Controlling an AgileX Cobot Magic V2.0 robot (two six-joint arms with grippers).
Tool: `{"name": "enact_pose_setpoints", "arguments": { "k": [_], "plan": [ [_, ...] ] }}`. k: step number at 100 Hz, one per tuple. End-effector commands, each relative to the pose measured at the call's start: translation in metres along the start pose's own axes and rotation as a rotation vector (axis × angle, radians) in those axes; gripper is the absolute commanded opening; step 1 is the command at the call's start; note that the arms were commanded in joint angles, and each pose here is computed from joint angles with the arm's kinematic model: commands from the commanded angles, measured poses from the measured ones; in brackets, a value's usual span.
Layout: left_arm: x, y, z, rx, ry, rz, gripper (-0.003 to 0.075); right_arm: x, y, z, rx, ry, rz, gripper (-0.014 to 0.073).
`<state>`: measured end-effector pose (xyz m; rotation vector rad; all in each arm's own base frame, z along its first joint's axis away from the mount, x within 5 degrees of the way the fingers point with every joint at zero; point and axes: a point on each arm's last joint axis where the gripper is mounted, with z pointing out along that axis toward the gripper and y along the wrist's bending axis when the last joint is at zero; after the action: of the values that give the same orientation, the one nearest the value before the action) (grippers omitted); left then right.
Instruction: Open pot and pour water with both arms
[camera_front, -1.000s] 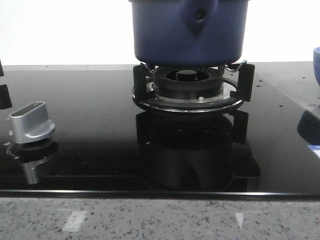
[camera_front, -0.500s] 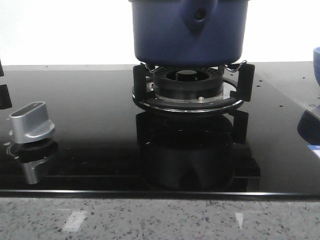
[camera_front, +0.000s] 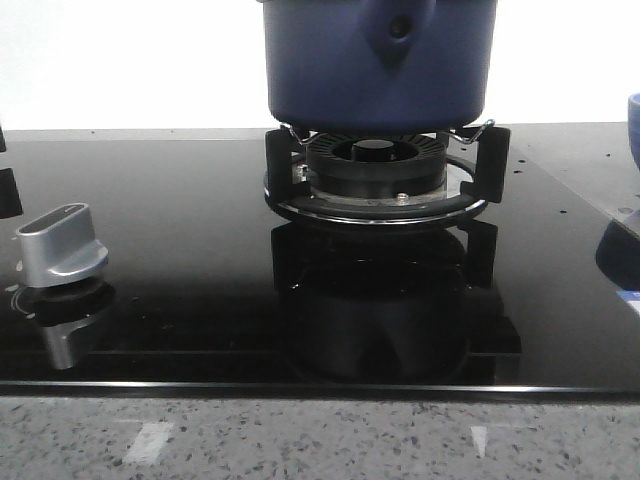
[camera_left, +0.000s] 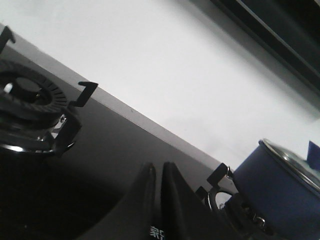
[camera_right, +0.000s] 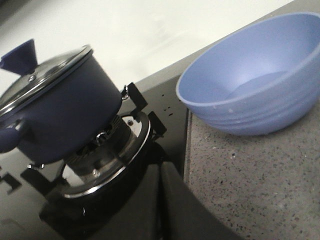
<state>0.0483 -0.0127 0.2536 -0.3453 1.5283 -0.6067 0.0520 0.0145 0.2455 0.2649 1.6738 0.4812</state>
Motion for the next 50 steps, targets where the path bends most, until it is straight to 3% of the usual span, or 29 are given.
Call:
{"name": "enact_pose_setpoints", "arguments": {
  "k": [1, 15, 34, 44, 50],
  "plan": [
    [-0.031, -0.023, 0.002, 0.028, 0.001, 0.133, -0.0020, -0.029, 0.013, 0.004, 0.018, 0.010, -0.098, -0.0048],
    [-0.059, -0.048, 0.011, 0.067, 0.043, 0.246, -0.0020, -0.060, 0.031, 0.015, 0.009, 0.122, -0.221, -0.0048],
    [-0.080, -0.072, 0.025, 0.169, 0.087, 0.311, -0.0015, -0.091, 0.050, 0.025, -0.063, 0.118, -0.344, -0.0043],
    [-0.081, -0.084, 0.033, 0.280, 0.137, 0.345, 0.0049, -0.097, 0.057, 0.027, -0.107, 0.113, -0.419, -0.0008],
    [-0.081, -0.091, 0.038, 0.338, 0.167, 0.363, 0.0114, -0.099, 0.059, 0.027, -0.124, 0.105, -0.436, 0.0078]
  ]
}}
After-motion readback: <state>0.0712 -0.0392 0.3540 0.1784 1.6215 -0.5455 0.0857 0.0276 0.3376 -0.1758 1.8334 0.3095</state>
